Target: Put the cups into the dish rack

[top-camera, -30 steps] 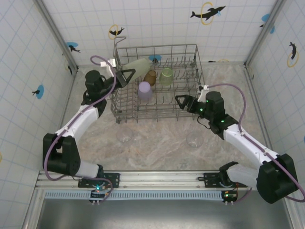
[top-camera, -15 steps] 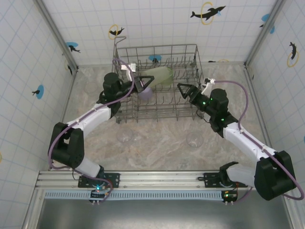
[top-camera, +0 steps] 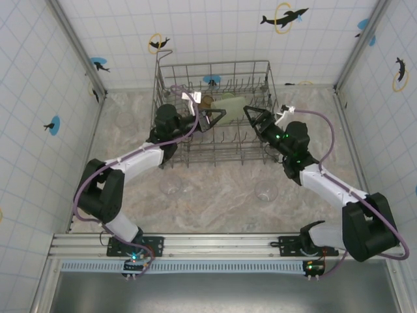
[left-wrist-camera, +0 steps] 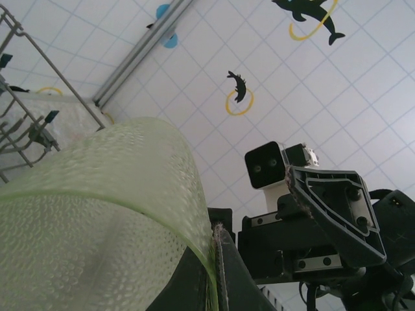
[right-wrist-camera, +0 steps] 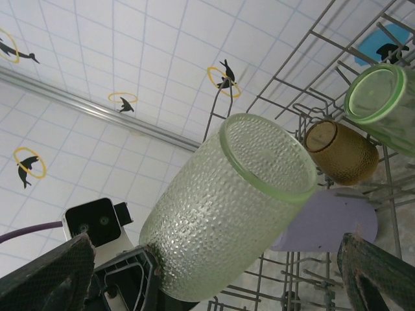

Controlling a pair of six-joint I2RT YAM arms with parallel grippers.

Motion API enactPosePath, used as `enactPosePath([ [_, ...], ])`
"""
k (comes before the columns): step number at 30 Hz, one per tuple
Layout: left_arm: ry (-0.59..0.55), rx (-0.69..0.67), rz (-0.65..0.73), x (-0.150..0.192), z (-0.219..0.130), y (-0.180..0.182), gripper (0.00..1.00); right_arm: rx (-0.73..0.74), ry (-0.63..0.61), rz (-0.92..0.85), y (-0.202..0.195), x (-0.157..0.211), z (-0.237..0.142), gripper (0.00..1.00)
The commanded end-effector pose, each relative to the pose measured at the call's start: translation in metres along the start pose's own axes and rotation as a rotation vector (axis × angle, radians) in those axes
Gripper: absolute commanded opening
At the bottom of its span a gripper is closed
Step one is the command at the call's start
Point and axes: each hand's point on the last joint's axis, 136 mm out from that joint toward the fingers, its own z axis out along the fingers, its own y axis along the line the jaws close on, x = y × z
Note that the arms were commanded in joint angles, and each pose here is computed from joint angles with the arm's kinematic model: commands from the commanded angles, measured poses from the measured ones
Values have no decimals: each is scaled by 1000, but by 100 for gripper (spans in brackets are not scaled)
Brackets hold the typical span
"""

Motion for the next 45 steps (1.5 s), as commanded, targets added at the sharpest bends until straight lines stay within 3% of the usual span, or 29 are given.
enactPosePath([
  [1, -36, 113, 51, -15, 7, -33, 0, -72, -31, 14, 18, -10, 4, 99],
  [17, -33, 199, -21, -1, 15, -44, 0, -111, -49, 63, 21, -23, 16, 100],
  [28, -4, 209, -36, 12, 20, -45, 0, -137, -71, 77, 22, -29, 17, 89],
  [37, 20, 200, -53, 17, 21, -41, 0, -191, -77, 76, 26, -32, 15, 69],
  [39, 27, 199, -56, 19, 22, -41, 8, -196, -78, 78, 28, -33, 14, 65],
  [45, 45, 177, -48, 21, 25, -36, 44, -191, -91, 55, 31, -35, 11, 58],
])
